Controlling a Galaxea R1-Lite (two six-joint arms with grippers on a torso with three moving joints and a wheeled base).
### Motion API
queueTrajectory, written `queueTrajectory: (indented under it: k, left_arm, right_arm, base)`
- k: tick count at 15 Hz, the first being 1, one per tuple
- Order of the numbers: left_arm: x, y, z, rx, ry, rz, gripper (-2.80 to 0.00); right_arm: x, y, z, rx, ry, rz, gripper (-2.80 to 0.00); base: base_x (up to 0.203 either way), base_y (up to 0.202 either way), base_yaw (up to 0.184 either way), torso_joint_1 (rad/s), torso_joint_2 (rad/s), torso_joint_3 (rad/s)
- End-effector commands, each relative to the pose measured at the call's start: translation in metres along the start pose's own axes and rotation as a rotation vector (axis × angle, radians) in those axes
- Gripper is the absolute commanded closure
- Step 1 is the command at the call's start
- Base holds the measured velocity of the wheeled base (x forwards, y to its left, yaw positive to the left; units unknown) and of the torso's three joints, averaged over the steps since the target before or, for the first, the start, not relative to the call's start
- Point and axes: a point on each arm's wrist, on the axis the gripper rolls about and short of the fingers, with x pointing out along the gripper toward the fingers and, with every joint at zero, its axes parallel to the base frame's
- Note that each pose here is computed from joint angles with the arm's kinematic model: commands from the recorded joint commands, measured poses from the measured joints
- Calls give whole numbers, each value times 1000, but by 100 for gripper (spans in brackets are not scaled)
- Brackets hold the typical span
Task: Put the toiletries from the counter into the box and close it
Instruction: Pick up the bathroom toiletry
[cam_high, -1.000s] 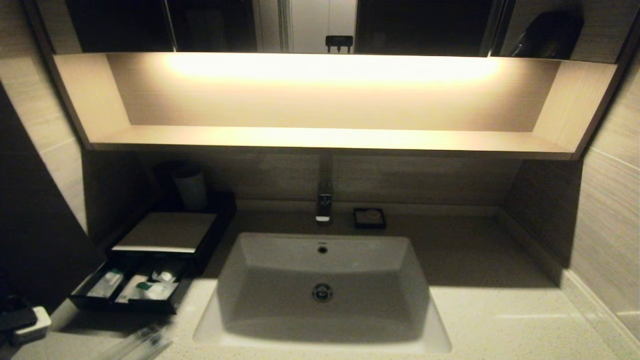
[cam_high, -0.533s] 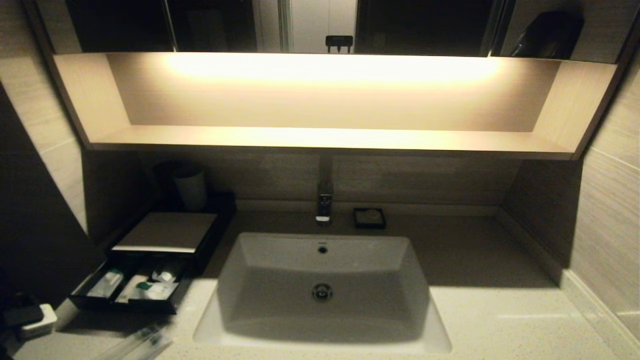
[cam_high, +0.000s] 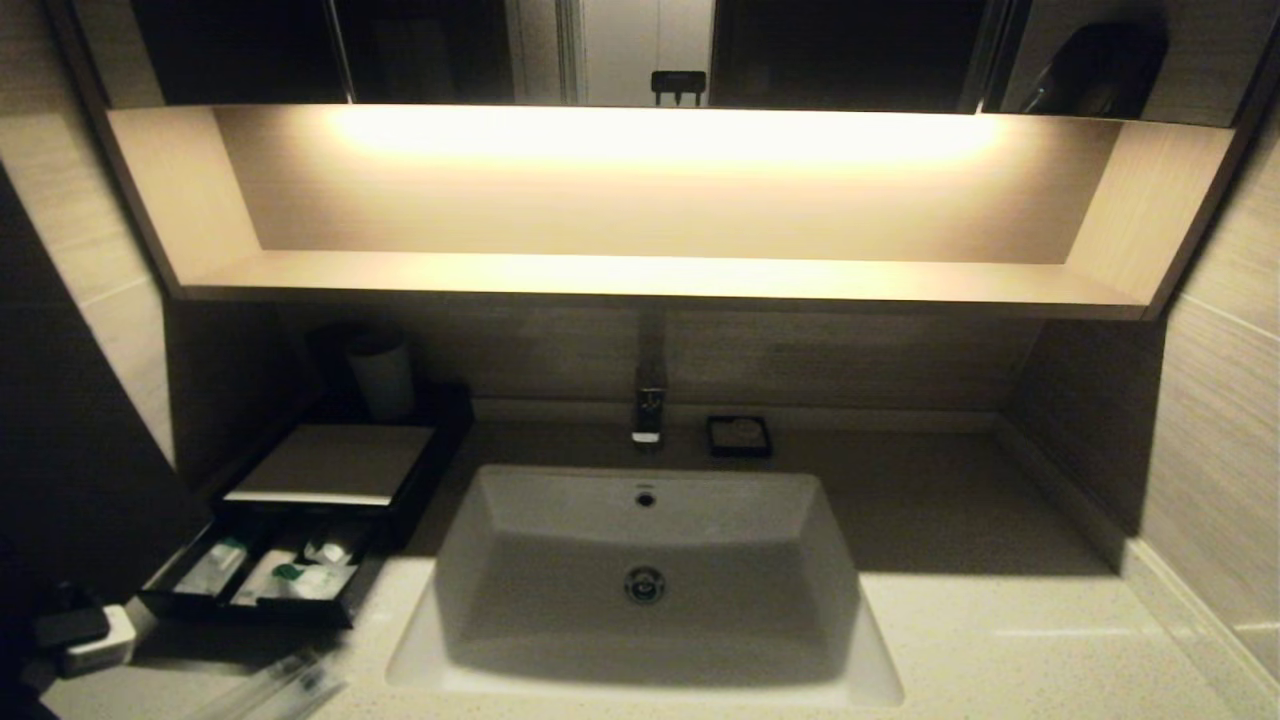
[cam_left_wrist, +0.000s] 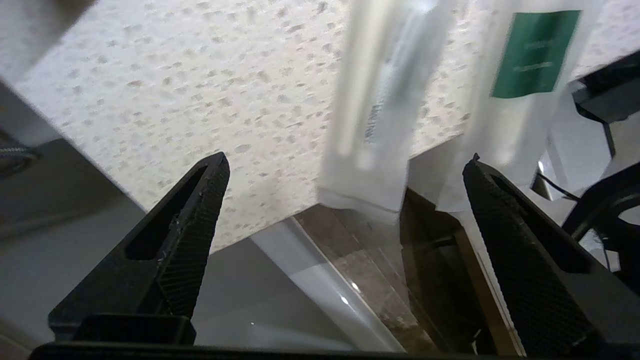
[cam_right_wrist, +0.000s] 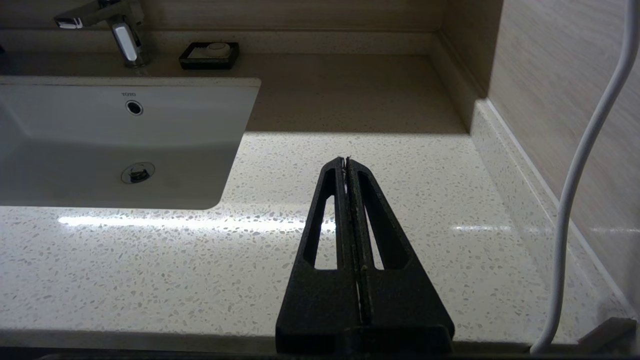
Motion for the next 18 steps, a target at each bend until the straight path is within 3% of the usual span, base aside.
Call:
queueTrajectory:
  k: [1, 18]
  left_arm:
    - [2, 0, 2, 14, 0, -9, -280]
    - [13, 3, 6, 26, 6, -17, -280]
  right_arm:
    - [0, 0, 0, 0, 0, 0, 0]
    - [0, 0, 0, 0, 0, 0, 0]
  base:
    - [0, 0, 0, 0, 0, 0]
    - [0, 0, 0, 0, 0, 0]
